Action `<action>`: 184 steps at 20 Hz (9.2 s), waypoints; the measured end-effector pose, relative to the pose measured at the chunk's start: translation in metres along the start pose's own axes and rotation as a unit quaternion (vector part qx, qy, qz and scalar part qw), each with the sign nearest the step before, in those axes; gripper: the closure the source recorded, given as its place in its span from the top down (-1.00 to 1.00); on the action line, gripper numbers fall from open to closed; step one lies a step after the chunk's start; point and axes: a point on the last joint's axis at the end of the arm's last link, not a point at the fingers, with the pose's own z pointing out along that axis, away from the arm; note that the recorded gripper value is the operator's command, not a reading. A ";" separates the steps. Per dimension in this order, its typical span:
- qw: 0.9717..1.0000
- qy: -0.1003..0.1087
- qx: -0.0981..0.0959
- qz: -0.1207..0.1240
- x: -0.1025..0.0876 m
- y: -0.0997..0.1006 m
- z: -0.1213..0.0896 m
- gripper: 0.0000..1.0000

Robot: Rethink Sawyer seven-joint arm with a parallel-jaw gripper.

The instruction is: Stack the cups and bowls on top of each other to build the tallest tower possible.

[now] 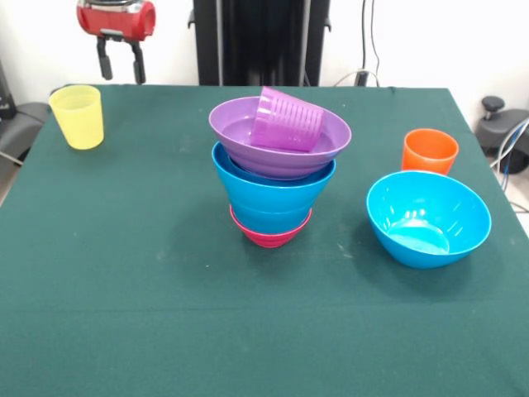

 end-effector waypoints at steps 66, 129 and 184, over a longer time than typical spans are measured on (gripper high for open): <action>0.995 -0.086 -0.023 -0.047 0.032 -0.098 0.058 1.00; 0.995 -0.078 -0.033 -0.057 -0.019 0.136 -0.127 -1.00; 0.991 -0.116 -0.060 0.000 -0.141 0.259 -0.203 -1.00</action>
